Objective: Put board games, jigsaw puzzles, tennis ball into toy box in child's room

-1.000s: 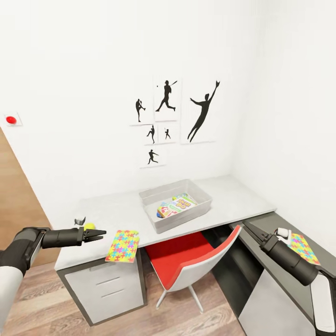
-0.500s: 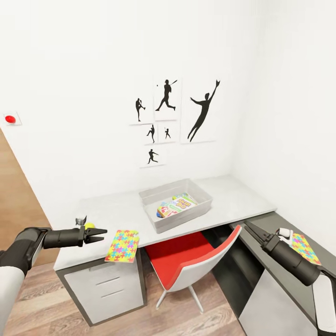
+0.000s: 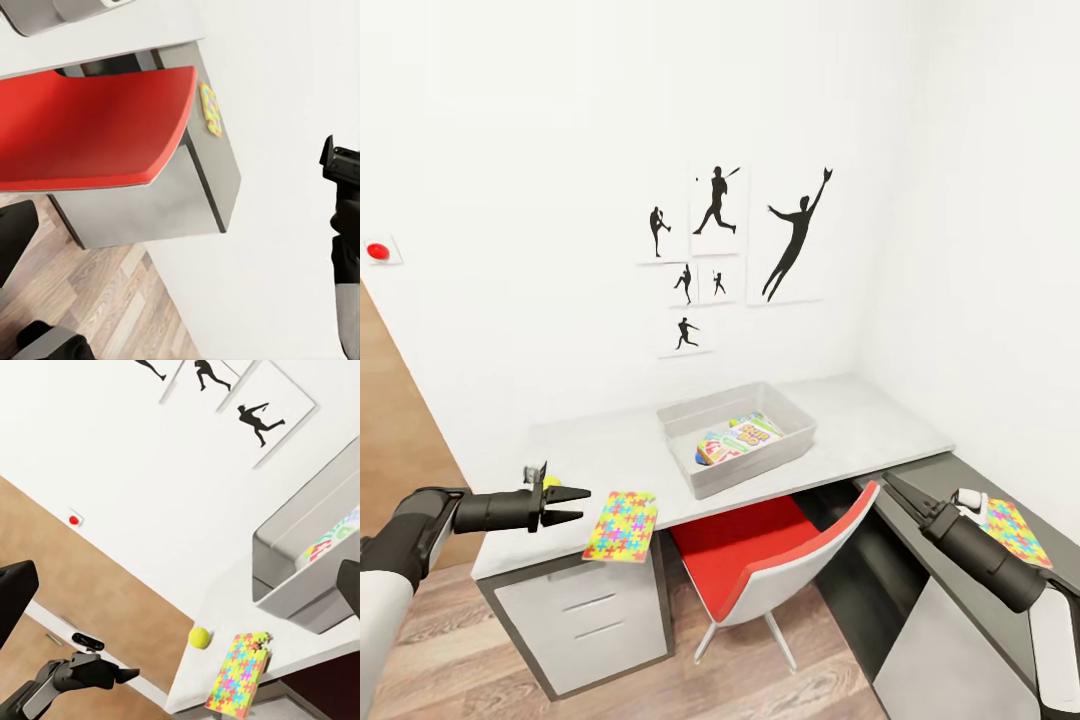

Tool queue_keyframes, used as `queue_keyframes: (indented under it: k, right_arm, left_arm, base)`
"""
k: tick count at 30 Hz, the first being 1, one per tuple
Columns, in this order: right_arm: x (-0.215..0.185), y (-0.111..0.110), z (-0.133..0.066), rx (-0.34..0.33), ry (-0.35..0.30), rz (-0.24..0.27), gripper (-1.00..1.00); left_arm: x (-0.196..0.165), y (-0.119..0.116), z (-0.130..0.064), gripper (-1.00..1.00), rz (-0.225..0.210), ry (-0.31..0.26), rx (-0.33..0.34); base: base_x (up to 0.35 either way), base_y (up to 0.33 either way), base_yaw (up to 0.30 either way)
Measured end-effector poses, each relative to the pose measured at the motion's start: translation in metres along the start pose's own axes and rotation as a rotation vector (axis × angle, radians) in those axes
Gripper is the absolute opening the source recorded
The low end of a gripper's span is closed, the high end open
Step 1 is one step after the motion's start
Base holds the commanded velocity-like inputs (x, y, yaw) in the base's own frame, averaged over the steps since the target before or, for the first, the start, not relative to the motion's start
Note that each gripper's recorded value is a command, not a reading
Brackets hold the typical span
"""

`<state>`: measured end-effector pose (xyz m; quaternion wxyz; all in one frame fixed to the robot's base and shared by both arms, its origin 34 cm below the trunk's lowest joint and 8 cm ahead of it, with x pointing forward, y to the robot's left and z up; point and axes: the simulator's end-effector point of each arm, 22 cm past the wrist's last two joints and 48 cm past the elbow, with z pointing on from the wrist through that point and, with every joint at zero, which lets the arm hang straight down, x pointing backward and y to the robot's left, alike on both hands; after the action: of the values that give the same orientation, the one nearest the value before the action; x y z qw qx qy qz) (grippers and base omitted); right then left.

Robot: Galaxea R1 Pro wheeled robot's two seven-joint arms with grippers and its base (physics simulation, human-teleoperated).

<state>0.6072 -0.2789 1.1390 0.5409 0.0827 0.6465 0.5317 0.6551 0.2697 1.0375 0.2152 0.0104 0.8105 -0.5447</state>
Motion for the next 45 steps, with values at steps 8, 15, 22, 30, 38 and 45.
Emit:
queue_keyframes:
  k: [8,15,22,30,38,45]
  right_arm:
    - [0.003,-0.007,0.001,-0.001,-0.001,0.002,1.00]
    - [0.006,-0.013,0.002,0.000,0.001,0.001,1.00]
    - [0.011,-0.019,0.004,-0.001,0.004,0.003,1.00]
    - [0.018,-0.025,0.006,-0.006,0.000,0.006,1.00]
    - [0.023,-0.032,0.007,-0.007,0.000,0.006,1.00]
    - [0.028,-0.040,0.007,-0.008,0.000,0.007,1.00]
  left_arm:
    - [0.003,0.004,0.014,1.00,-0.007,0.010,0.015]
    - [0.004,0.009,0.017,1.00,-0.007,0.010,0.016]
    - [0.004,0.016,0.020,1.00,-0.007,0.010,0.016]
    - [0.007,0.025,0.023,1.00,-0.016,0.011,0.017]
    - [0.009,0.035,0.027,1.00,-0.023,0.012,0.018]
    - [0.011,0.043,0.030,1.00,-0.024,0.012,0.018]
  base:
    - [-0.102,0.056,0.000]
    - [-0.060,0.036,0.000]
    - [-0.006,0.004,0.000]
    - [-0.008,0.000,0.000]
    - [-0.074,0.020,0.000]
    - [-0.134,0.057,0.000]
